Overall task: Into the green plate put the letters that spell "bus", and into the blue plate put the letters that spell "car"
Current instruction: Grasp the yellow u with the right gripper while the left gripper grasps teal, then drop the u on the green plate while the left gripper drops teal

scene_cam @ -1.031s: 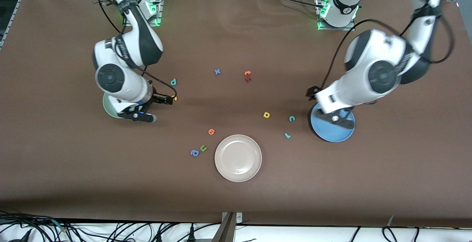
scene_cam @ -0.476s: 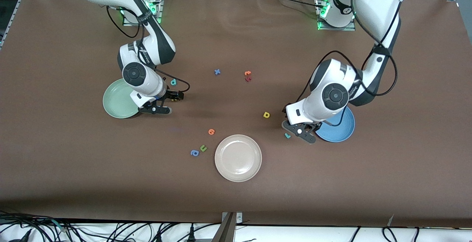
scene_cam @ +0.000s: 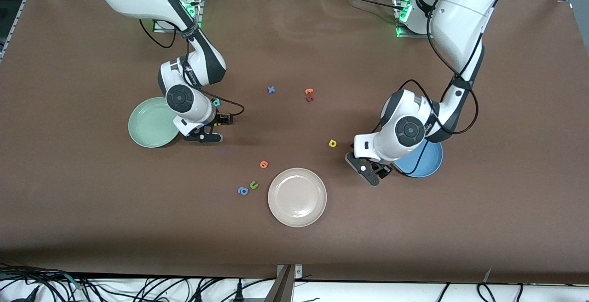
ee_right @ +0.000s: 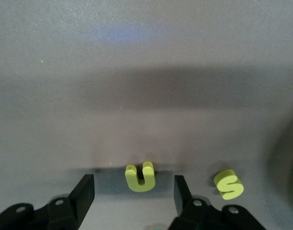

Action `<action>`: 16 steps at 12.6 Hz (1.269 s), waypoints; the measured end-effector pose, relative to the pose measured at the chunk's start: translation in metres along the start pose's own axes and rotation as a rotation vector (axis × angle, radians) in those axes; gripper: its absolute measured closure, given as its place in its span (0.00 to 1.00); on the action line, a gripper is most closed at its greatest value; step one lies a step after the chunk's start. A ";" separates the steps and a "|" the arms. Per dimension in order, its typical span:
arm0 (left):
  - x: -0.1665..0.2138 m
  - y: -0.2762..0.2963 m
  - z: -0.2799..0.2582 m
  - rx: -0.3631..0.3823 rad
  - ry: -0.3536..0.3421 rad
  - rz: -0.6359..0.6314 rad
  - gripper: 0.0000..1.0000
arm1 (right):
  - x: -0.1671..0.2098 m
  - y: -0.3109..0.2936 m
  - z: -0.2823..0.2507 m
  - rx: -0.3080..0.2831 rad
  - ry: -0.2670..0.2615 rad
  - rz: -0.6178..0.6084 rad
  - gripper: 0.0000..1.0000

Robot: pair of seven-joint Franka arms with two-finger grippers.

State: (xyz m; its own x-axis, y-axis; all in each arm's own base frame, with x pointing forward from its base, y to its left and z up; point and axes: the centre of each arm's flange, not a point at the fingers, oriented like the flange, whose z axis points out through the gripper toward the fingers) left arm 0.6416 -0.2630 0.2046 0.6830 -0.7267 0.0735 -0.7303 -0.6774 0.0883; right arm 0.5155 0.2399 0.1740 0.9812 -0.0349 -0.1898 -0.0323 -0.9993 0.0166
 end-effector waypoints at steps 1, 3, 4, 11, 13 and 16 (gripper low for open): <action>0.000 -0.001 0.009 0.002 0.007 0.008 0.05 | -0.001 0.000 0.003 -0.002 -0.004 -0.001 0.31; 0.002 0.002 0.022 0.009 0.027 0.020 0.06 | -0.002 0.001 0.004 -0.003 -0.007 -0.004 0.37; 0.003 0.005 0.028 0.013 0.033 0.028 0.06 | -0.002 0.000 0.002 -0.001 -0.004 -0.005 0.50; 0.002 0.006 0.042 0.029 0.028 0.050 0.13 | -0.002 -0.001 -0.001 0.001 0.000 -0.009 0.75; 0.003 0.005 0.042 0.033 0.034 0.050 0.20 | 0.002 0.005 -0.019 -0.008 -0.006 -0.008 0.75; 0.005 0.005 0.040 0.038 0.045 0.051 0.36 | 0.017 0.064 -0.080 -0.055 -0.072 0.009 0.75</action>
State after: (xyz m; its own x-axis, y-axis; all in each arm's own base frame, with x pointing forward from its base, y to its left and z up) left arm 0.6407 -0.2743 0.1660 0.6444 -0.7550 0.1217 -0.7634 -0.6443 0.0452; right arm 0.5452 0.1761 0.2506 0.9646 -0.0468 -0.2596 -0.0290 -0.9970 0.0721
